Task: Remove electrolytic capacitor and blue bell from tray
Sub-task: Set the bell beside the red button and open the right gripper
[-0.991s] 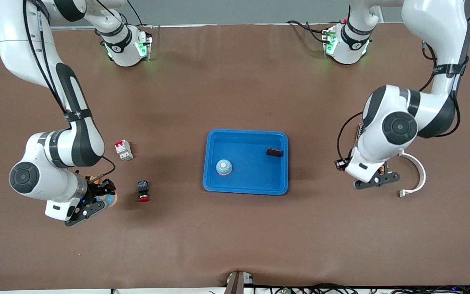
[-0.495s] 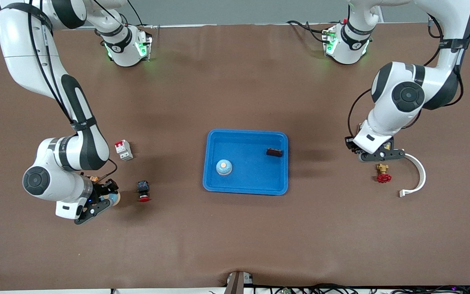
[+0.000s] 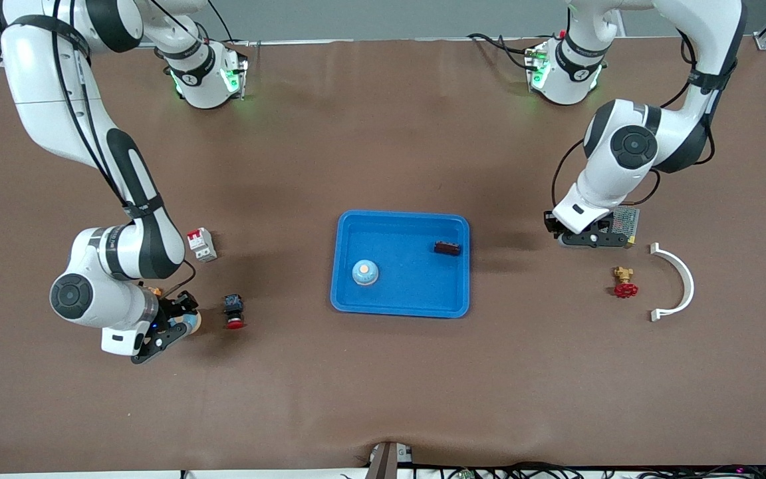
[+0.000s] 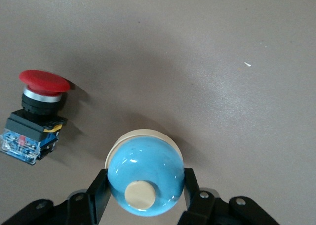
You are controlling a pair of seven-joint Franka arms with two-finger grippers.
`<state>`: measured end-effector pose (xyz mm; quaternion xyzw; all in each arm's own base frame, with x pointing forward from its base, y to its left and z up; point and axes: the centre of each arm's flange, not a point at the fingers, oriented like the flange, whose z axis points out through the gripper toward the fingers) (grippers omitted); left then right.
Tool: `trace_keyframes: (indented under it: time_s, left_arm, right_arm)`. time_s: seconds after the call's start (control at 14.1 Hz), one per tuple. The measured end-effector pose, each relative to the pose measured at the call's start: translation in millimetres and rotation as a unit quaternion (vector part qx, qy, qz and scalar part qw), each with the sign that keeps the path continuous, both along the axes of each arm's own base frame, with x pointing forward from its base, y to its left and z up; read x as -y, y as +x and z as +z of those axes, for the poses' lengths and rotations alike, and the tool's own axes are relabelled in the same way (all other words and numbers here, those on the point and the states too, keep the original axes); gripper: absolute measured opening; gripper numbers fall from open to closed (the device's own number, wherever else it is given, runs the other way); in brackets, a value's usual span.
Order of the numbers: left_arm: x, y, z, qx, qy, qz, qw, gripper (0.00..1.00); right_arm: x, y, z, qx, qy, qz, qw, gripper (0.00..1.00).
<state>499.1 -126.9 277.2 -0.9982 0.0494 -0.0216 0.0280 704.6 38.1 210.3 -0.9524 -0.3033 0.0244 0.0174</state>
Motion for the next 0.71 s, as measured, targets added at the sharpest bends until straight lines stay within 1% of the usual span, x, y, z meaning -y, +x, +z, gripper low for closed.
trace_keyframes:
  time_s: [0.42,0.71]
  left_arm:
    - [-1.9,-21.2,-25.4,0.018,-0.014,-0.023,0.999,0.33]
    - [-3.0,-28.0,-45.7,0.027,-0.024,-0.04,0.999,0.33]
  right_arm:
    - [0.2,0.3,-15.3,0.004,0.001,0.012,1.0,0.64]
    - [0.3,0.9,-21.9,0.008,0.001,0.016,1.0,0.64]
